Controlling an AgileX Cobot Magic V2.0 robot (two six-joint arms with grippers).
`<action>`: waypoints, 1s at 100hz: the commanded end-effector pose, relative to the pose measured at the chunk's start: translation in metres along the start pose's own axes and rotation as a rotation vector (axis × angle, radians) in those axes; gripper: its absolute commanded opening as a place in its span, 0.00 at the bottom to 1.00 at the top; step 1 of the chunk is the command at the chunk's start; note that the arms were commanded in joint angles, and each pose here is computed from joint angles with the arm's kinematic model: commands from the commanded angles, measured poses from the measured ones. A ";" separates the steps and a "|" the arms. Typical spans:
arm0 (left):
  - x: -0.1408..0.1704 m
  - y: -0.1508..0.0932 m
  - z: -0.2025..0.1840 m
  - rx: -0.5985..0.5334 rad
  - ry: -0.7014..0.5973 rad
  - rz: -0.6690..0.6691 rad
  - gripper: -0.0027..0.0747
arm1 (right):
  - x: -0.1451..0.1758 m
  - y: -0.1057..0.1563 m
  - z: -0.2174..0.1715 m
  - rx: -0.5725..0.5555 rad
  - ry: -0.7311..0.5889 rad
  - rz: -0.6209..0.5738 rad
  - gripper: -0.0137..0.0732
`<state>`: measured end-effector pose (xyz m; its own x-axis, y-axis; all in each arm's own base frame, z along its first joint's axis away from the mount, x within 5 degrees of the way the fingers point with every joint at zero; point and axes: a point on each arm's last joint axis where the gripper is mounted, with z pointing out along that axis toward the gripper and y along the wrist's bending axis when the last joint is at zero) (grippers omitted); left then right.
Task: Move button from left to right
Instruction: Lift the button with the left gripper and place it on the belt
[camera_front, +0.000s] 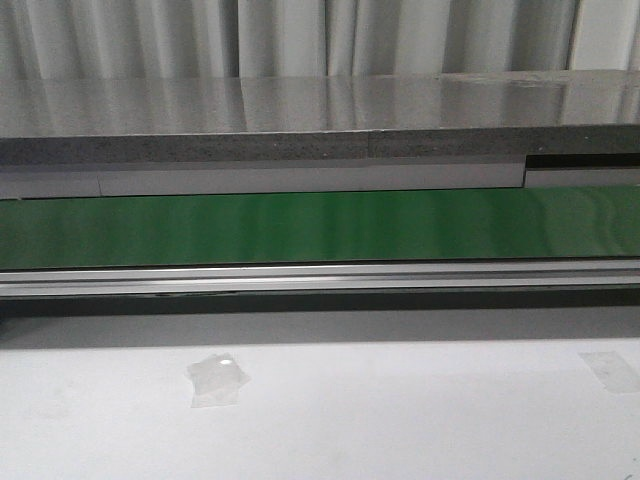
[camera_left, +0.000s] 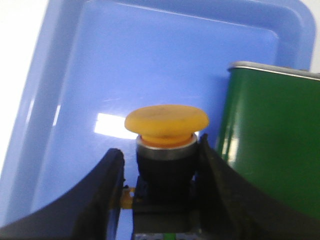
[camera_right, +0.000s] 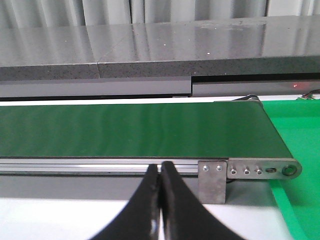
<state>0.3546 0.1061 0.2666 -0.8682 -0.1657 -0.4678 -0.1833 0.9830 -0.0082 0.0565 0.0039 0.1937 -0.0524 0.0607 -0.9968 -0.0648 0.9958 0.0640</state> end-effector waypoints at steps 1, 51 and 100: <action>-0.011 -0.018 -0.025 0.043 -0.097 0.050 0.01 | -0.014 0.001 -0.003 -0.006 -0.118 -0.015 0.07; -0.003 -0.060 0.000 0.089 0.029 0.238 0.01 | -0.014 0.001 -0.003 -0.006 -0.118 -0.015 0.07; -0.001 -0.061 0.000 0.106 0.051 0.245 0.60 | -0.014 0.001 -0.003 -0.006 -0.118 -0.015 0.07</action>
<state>0.3664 0.0502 0.2432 -0.9383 0.0681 -0.3391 0.0713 0.9974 0.0031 0.0565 0.0039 0.1937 -0.0524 0.0607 -0.9968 -0.0648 0.9958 0.0640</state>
